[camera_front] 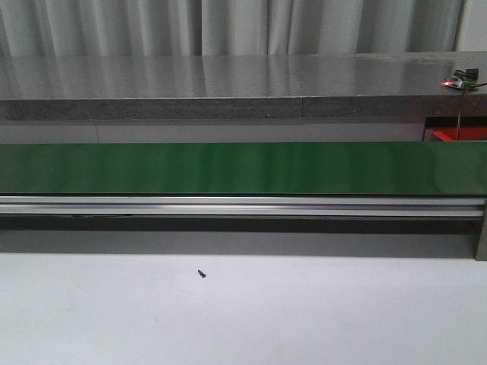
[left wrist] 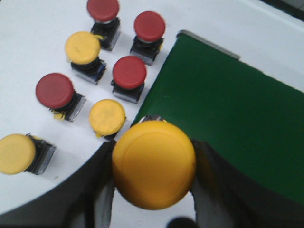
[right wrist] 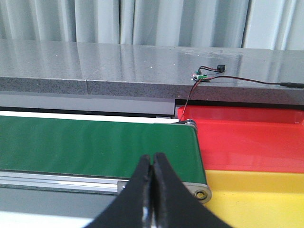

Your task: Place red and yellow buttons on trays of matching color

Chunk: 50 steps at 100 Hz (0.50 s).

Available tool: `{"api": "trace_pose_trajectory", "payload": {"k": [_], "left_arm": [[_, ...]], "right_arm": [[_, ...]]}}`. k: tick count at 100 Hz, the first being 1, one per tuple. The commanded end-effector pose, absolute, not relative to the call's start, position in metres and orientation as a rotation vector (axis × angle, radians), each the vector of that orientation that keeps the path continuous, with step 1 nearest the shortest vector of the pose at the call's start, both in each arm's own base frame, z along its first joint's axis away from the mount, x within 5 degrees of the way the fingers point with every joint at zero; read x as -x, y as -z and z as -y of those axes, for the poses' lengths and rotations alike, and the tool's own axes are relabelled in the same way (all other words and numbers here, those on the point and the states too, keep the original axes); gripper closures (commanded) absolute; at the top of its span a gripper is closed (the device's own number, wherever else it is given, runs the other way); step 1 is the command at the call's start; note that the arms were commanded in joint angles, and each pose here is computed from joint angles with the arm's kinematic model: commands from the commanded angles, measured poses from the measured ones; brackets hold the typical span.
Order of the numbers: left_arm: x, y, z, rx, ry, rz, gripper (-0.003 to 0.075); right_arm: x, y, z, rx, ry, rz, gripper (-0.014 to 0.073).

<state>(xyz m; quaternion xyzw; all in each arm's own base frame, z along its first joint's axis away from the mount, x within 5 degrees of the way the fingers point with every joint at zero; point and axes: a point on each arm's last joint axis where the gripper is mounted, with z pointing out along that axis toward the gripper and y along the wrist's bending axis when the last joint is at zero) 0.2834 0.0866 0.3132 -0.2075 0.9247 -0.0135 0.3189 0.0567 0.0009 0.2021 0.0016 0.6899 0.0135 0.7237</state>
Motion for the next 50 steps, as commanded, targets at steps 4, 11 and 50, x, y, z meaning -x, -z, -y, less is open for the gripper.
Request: {"api": "trace_pose_trajectory", "payload": {"k": [4,11,50], "left_arm": [[-0.3,-0.334,-0.078,0.485,0.056,-2.373,0.0572],[-0.312,-0.33,-0.076,0.468,0.068,-2.404,0.0572],[-0.357,-0.303,-0.072,0.45,0.114,-2.483,0.0572]], "right_arm": [[-0.053,-0.216,-0.001,0.005,-0.015,-1.409,0.0663],[-0.053,-0.216,-0.001,0.005,-0.015,-1.409,0.0663],[-0.053,-0.216,-0.001,0.005,-0.015,-1.409,0.0663]]}}
